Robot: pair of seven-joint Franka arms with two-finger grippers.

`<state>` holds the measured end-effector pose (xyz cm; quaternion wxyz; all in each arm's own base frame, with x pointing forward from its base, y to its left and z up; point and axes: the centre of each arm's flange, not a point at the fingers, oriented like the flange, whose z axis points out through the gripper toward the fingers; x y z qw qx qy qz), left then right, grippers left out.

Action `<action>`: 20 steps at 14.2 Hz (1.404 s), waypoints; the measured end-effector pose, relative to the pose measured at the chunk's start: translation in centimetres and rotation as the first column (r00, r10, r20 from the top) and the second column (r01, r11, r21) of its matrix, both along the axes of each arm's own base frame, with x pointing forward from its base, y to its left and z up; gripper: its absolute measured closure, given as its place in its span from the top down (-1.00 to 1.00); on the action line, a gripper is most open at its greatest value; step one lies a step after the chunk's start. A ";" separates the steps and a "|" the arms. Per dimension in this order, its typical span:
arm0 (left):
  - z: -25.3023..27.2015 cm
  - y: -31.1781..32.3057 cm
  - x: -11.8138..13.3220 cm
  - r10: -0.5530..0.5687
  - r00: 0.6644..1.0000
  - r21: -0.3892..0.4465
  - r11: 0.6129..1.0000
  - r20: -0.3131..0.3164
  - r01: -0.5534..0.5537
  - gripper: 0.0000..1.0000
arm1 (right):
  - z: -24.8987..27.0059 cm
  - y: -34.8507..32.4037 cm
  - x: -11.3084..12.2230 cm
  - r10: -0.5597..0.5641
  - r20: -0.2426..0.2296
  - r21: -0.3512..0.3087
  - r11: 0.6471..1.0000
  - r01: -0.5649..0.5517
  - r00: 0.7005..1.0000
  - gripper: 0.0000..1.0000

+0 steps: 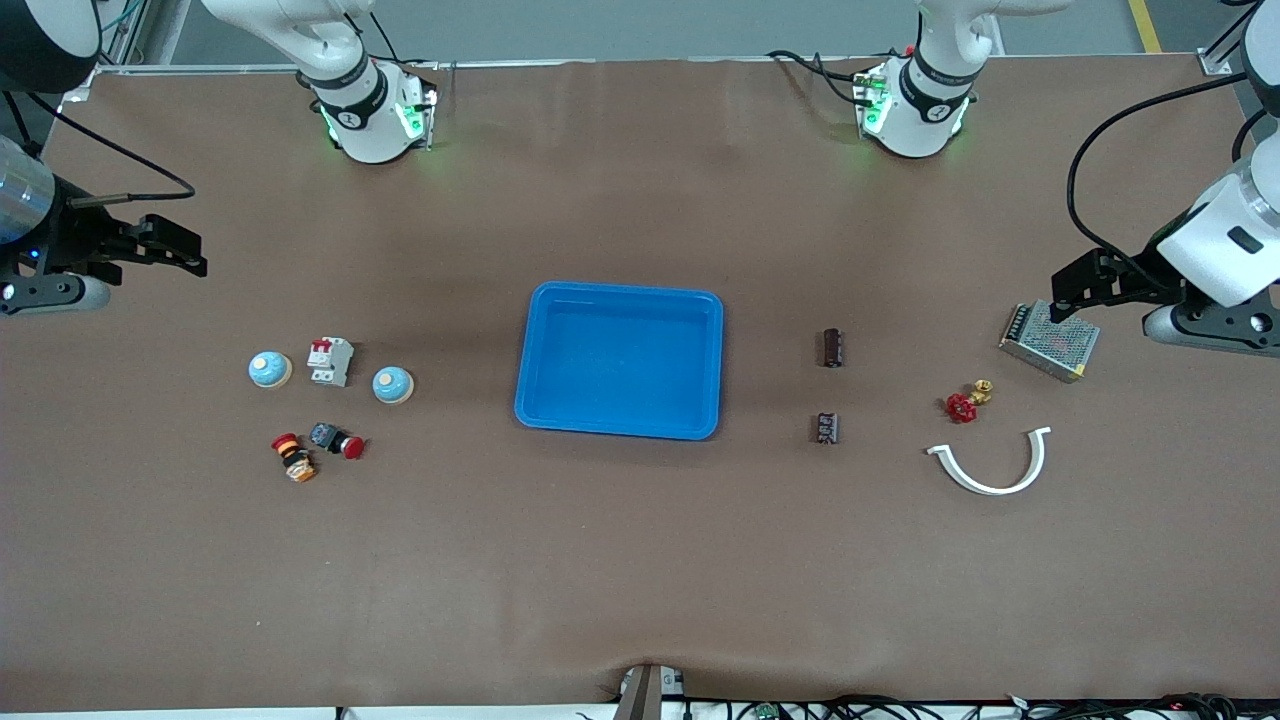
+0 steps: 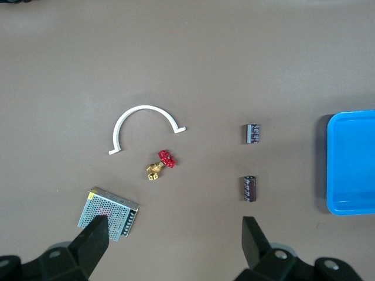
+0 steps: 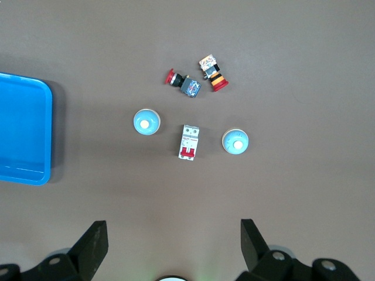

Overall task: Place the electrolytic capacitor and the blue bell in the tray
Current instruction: 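Reach the left gripper to a capacitor while the right gripper reaches a bell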

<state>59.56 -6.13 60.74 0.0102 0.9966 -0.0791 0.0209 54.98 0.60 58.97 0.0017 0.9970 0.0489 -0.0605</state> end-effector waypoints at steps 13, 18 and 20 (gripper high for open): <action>-2.0 -3.3 -0.8 0.049 0.997 0.004 0.999 -0.059 -0.049 1.00 | -3.1 0.7 -0.1 0.013 -0.028 0.000 1.000 -0.013 1.000 1.00; -6.4 -6.7 -0.8 0.143 0.990 -0.018 0.989 -0.009 -0.143 1.00 | -6.9 0.7 -0.2 0.008 -0.009 0.000 1.000 -0.008 1.000 1.00; -9.2 -8.9 -1.7 0.192 0.981 -0.022 0.981 -0.003 -0.192 1.00 | -8.7 0.8 -0.3 -0.010 -0.003 -0.001 1.000 0.010 1.000 1.00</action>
